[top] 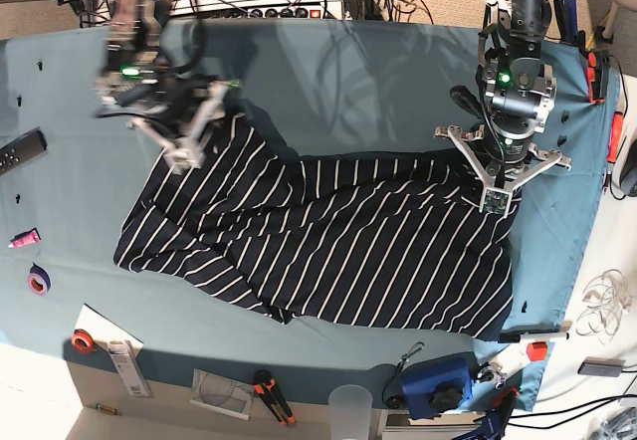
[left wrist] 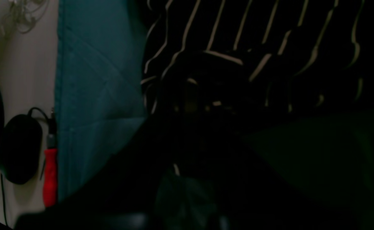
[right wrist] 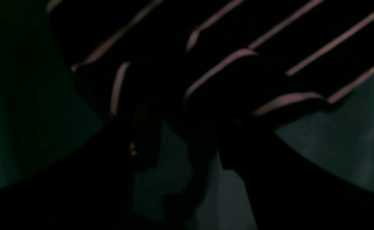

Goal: Layout the t-shirt on the table in an organized manner, then fold the t-shirt properly

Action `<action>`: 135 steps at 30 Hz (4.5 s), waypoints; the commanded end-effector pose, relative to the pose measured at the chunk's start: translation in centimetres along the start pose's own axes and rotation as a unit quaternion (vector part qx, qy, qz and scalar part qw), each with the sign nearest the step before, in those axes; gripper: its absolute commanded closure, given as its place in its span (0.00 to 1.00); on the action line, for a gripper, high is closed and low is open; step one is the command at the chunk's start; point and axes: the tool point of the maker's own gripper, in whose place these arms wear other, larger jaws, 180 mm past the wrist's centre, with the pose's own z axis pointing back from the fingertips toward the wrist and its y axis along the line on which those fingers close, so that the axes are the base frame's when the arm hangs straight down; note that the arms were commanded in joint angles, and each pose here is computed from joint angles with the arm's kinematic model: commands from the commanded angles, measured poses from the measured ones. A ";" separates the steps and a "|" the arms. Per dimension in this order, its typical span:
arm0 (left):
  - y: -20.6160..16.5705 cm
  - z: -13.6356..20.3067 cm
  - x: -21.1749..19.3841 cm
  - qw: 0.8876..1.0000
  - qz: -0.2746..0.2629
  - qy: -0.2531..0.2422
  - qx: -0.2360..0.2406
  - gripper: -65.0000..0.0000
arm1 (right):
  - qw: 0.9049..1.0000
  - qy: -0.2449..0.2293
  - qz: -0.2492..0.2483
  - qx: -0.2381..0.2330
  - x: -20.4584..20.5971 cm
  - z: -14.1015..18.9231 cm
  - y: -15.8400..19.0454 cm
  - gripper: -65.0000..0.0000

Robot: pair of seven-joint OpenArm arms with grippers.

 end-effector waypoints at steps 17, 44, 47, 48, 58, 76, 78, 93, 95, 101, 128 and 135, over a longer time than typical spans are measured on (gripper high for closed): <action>0.4 0.3 1.3 1.000 0.000 -0.024 0.006 1.00 | 0.985 -0.105 0.094 -0.099 6.4 3.4 0.1 1.00; 0.5 5.3 -3.5 0.996 -0.077 0.040 0.019 1.00 | 0.953 -0.214 -0.111 -0.184 2.9 16.1 -13.9 1.00; 0.1 5.7 -5.0 0.993 -0.100 0.059 0.005 1.00 | 0.957 -0.193 -0.116 -0.186 1.3 16.1 -13.9 1.00; 0.2 5.8 -5.4 0.993 -0.103 0.065 0.005 1.00 | 0.959 -0.183 -0.118 -0.183 0.8 15.9 -13.8 1.00; 1.3 7.5 -9.7 0.980 -0.148 0.128 0.040 1.00 | 0.977 -0.083 -0.107 -0.165 -4.5 14.9 -12.1 1.00; 1.8 6.6 -1.4 0.995 -0.020 -0.100 -0.024 1.00 | 0.955 -0.232 -0.072 -0.173 0.8 16.6 -12.6 1.00; 1.7 6.1 1.3 0.989 -0.002 -0.146 -0.039 1.00 | 0.947 -0.257 -0.071 -0.179 2.3 17.1 -13.0 1.00; 5.0 -6.8 9.6 0.978 0.083 -0.177 -0.073 1.00 | 0.920 -0.355 -0.068 -0.153 16.1 11.3 -21.0 1.00; 6.0 -7.3 12.2 0.974 0.090 -0.198 -0.067 1.00 | 0.917 -0.363 -0.067 -0.149 18.8 10.5 -22.2 1.00; 10.0 -9.0 21.8 0.957 0.120 -0.257 -0.056 1.00 | 0.890 -0.424 -0.073 -0.154 29.1 12.8 -26.0 1.00; 5.8 -10.3 26.4 0.953 0.128 -0.085 -0.260 1.00 | 0.937 -0.321 -0.126 0.055 29.1 8.6 -20.9 1.00; 1.4 -12.6 19.5 0.946 0.142 -0.028 -0.291 1.00 | 0.965 -0.255 -0.058 0.031 21.0 6.7 -16.7 1.00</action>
